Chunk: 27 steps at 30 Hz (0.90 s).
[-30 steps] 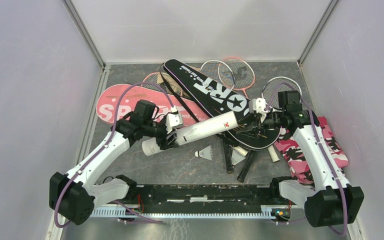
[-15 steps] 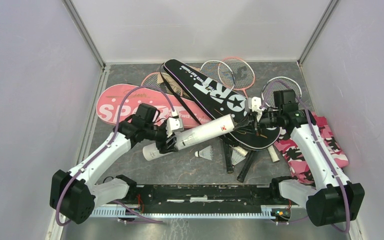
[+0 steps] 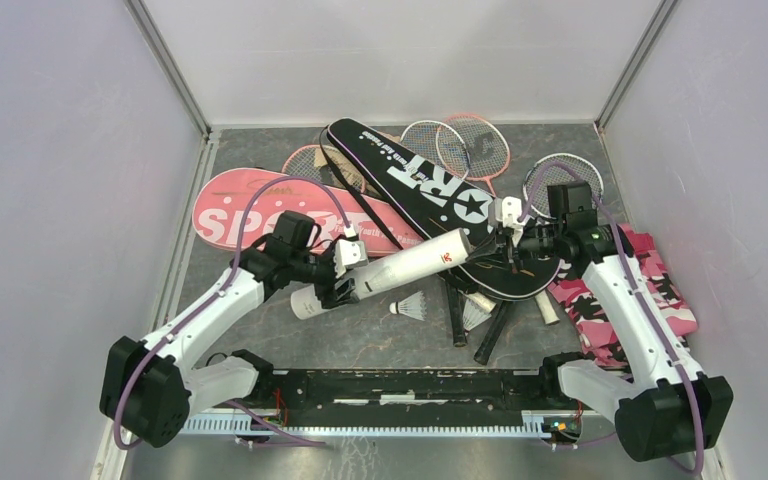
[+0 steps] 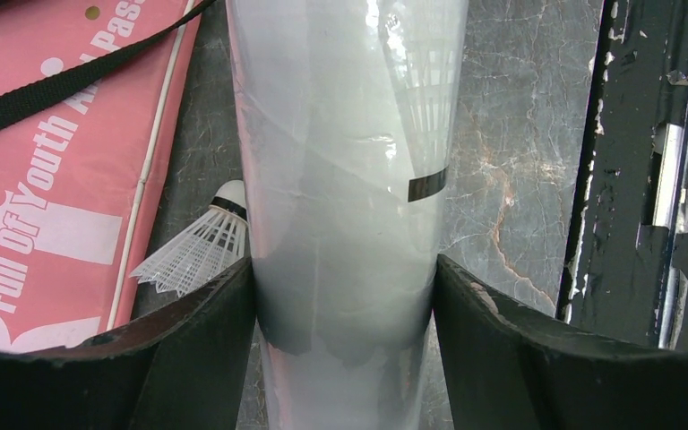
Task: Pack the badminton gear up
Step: Open the lid of the shuttle tube.
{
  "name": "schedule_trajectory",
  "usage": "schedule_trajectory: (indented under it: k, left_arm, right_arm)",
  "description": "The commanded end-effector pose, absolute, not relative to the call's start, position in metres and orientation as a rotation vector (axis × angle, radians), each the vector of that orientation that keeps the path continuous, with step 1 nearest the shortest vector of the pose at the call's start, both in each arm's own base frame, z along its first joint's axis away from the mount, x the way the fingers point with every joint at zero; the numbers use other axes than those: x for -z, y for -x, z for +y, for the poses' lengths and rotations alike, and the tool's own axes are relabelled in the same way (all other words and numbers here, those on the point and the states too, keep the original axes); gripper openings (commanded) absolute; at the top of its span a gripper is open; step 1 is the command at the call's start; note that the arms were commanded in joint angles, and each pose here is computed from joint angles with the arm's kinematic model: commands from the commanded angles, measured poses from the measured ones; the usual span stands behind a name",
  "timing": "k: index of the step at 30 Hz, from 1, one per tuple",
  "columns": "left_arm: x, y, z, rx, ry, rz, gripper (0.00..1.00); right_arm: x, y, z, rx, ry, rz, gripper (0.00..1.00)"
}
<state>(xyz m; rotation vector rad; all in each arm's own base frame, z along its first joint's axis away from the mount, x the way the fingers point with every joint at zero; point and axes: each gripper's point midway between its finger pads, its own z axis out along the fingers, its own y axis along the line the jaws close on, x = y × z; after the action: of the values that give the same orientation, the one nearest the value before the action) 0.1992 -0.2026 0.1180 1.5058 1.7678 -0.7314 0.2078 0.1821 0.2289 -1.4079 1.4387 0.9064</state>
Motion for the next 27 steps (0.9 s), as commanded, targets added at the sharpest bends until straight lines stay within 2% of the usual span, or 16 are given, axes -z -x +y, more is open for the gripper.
schedule_trajectory:
  k: [1,9,17,27]
  left_arm:
    - [-0.127,-0.205,-0.214,0.746,-1.528,1.669,0.77]
    - [-0.118,-0.207,-0.214,0.751,-1.547,1.689,0.83]
    - [-0.144,-0.219,-0.237,0.783,-1.497,1.673,0.99]
    - [-0.169,-0.239,-0.289,0.8,-1.473,1.674,0.98]
  right_arm:
    - [-0.235,-0.212,0.187,-0.865,1.42,1.385,0.0]
    - [-0.241,-0.218,0.188,-0.818,1.385,1.393,0.0]
    - [-0.241,-0.218,0.195,-0.833,1.395,1.395,0.0]
    - [-0.243,-0.217,0.205,-0.842,1.411,1.395,0.0]
